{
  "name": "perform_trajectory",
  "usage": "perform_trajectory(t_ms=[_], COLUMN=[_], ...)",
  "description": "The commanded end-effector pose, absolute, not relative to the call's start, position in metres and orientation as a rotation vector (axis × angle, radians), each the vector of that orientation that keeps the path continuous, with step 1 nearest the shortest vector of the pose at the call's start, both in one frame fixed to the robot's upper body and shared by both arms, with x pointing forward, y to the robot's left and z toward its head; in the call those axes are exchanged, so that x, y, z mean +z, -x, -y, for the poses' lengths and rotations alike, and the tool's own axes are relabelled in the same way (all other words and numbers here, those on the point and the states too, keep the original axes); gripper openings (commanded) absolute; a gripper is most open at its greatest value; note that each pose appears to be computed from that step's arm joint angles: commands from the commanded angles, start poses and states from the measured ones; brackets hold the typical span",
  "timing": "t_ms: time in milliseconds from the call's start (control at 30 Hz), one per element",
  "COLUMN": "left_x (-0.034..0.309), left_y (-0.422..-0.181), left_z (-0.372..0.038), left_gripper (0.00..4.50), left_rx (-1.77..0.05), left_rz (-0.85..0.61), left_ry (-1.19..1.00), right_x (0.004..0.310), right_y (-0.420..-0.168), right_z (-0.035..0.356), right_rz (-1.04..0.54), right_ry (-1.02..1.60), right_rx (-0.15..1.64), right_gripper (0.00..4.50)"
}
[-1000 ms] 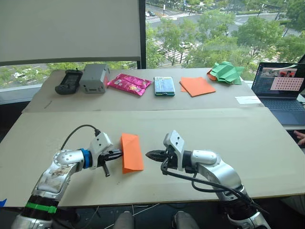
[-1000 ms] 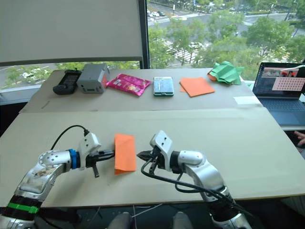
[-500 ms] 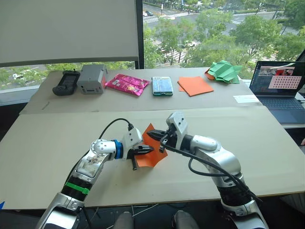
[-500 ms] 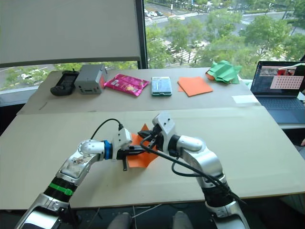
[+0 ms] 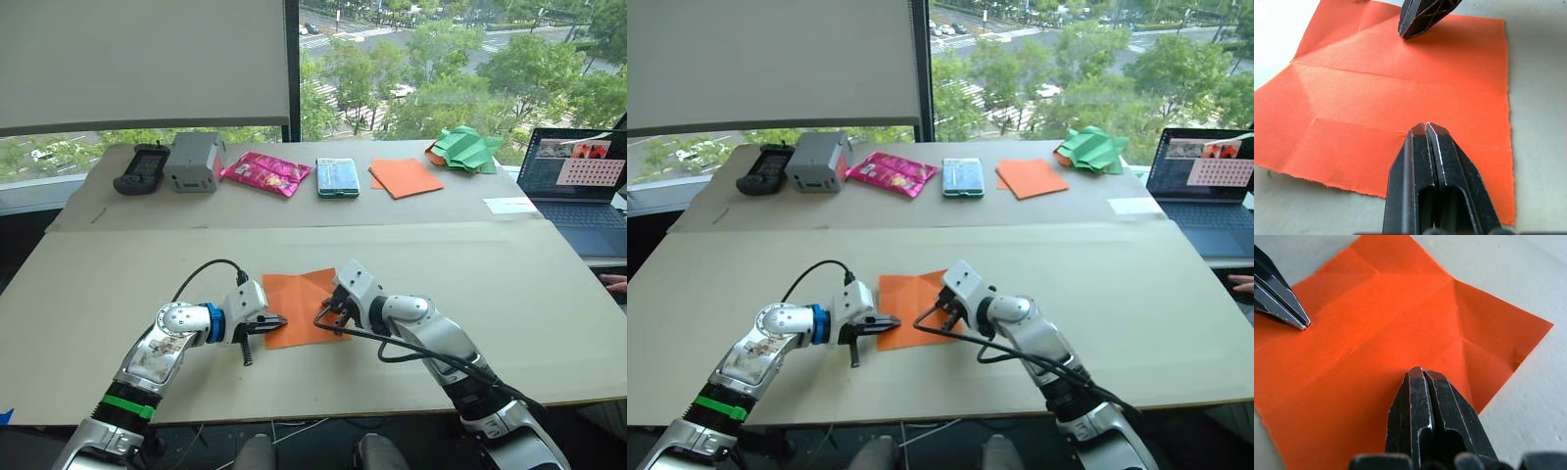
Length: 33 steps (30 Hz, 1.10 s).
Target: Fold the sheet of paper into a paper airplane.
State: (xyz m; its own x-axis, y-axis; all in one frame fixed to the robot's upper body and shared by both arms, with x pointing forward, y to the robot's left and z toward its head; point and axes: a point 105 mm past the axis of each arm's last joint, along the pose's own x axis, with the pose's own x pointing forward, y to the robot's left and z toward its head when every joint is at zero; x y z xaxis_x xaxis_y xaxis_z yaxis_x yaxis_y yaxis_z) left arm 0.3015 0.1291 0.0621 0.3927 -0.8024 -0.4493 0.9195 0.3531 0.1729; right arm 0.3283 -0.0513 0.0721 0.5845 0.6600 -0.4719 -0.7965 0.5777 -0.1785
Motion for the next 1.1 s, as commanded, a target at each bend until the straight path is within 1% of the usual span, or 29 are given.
perform_trajectory(t_ms=[33, 167, 200, 300, 333, 400, 567, 733, 933, 1033, 1100], left_x=[0.057, 0.047, 0.047, 0.048, 0.048, 0.048, 0.047, 0.047, 0.048, 0.048, 0.047], left_y=[-0.301, -0.299, -0.298, -0.297, -0.297, -0.297, -0.296, -0.296, -0.296, -0.295, -0.294], left_z=[-0.132, -0.136, -0.136, -0.135, -0.135, -0.134, -0.134, -0.134, -0.135, -0.136, -0.136], left_gripper=[0.03, 0.03, 0.03, 0.03, 0.03, 0.03, 0.03, 0.03, 0.03, 0.03, 0.03], left_rx=[-1.125, -1.126, -1.129, -1.143, -1.147, -1.152, -1.151, -1.15, -1.146, -1.146, -1.146], left_rz=[-0.315, -0.342, -0.341, -0.334, -0.333, -0.333, -0.333, -0.333, -0.332, -0.334, -0.335], left_ry=[-0.466, -0.49, -0.492, -0.506, -0.511, -0.517, -0.518, -0.518, -0.52, -0.519, -0.52], right_x=[0.052, 0.042, 0.047, 0.075, 0.083, 0.091, 0.087, 0.085, 0.094, 0.092, 0.091], right_y=[-0.321, -0.315, -0.317, -0.333, -0.34, -0.352, -0.364, -0.367, -0.364, -0.363, -0.363], right_z=[0.058, 0.056, 0.055, 0.054, 0.057, 0.063, 0.068, 0.061, 0.049, 0.049, 0.05], right_rz=[-0.443, -0.475, -0.451, -0.346, -0.315, -0.286, -0.299, -0.312, -0.297, -0.297, -0.298], right_ry=[0.407, 0.367, 0.346, 0.234, 0.202, 0.182, 0.154, 0.066, -0.04, -0.031, -0.037], right_rx=[0.861, 0.844, 0.832, 0.766, 0.732, 0.674, 0.622, 0.628, 0.68, 0.683, 0.681], right_gripper=[0.03, 0.03, 0.03, 0.03, 0.3, 0.85, 2.56, 2.56, 2.56, 1.75, 1.02])
